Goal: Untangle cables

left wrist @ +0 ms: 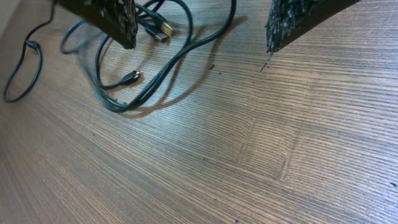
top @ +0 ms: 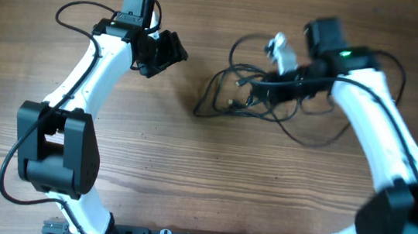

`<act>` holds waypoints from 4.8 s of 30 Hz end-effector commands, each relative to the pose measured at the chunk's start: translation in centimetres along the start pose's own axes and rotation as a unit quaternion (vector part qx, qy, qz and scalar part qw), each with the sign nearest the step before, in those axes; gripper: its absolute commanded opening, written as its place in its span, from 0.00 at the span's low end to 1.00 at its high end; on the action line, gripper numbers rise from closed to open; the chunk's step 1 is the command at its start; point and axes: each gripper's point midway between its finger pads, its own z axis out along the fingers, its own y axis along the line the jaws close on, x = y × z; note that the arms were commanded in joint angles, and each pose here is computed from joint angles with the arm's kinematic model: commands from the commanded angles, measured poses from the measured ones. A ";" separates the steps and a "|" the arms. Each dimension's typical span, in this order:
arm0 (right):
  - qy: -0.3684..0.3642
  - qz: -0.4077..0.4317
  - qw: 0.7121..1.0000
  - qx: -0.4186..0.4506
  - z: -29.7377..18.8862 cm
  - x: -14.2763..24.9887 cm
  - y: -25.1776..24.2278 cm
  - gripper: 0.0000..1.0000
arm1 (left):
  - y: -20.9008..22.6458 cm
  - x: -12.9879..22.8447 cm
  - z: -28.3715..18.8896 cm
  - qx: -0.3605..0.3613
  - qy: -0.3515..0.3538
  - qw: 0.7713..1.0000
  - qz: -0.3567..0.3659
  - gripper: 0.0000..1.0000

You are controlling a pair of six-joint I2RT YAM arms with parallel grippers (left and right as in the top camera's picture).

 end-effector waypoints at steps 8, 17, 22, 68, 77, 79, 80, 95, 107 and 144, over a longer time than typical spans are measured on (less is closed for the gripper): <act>-0.394 0.102 0.896 0.178 -24.5 -12.0 -7.4 0.04 | 0.4 0.2 0.4 -0.004 0.009 1.000 0.002 0.68; -0.591 0.205 0.616 0.480 -54.5 -0.4 -15.9 0.04 | 0.4 0.2 0.4 -0.004 0.009 1.000 0.001 0.68; -0.465 0.328 0.659 0.493 -47.5 3.1 -29.5 0.12 | 0.4 0.3 0.4 -0.004 0.010 1.000 0.001 0.68; -0.228 0.230 0.926 0.192 -19.5 -7.7 -20.0 1.00 | -0.7 6.1 11.9 -0.076 0.053 0.978 0.186 0.41; -0.220 0.237 0.928 0.187 -19.2 -7.3 -19.8 1.00 | -1.3 5.2 9.9 -0.070 0.040 0.981 0.176 0.04; -0.212 0.233 0.932 0.178 -18.5 -7.4 -19.1 1.00 | -2.5 4.0 6.2 -0.058 0.019 0.983 0.171 0.04; -0.206 0.229 0.935 0.175 -17.9 -7.6 -18.6 1.00 | -3.1 3.5 3.9 -0.050 0.004 0.986 0.162 0.04; -0.125 0.052 0.991 0.003 -7.2 -11.2 -4.2 1.00 | -13.5 2.2 -18.4 0.286 -0.072 0.955 0.026 0.04; -0.125 0.044 0.990 -0.039 -7.2 -11.3 -2.6 1.00 | -18.3 4.6 -22.6 0.426 -0.018 0.897 0.121 0.04; -0.157 0.219 0.960 -0.070 10.8 -18.2 4.7 0.31 | -17.7 -0.4 -24.1 0.434 0.007 0.881 -0.189 0.04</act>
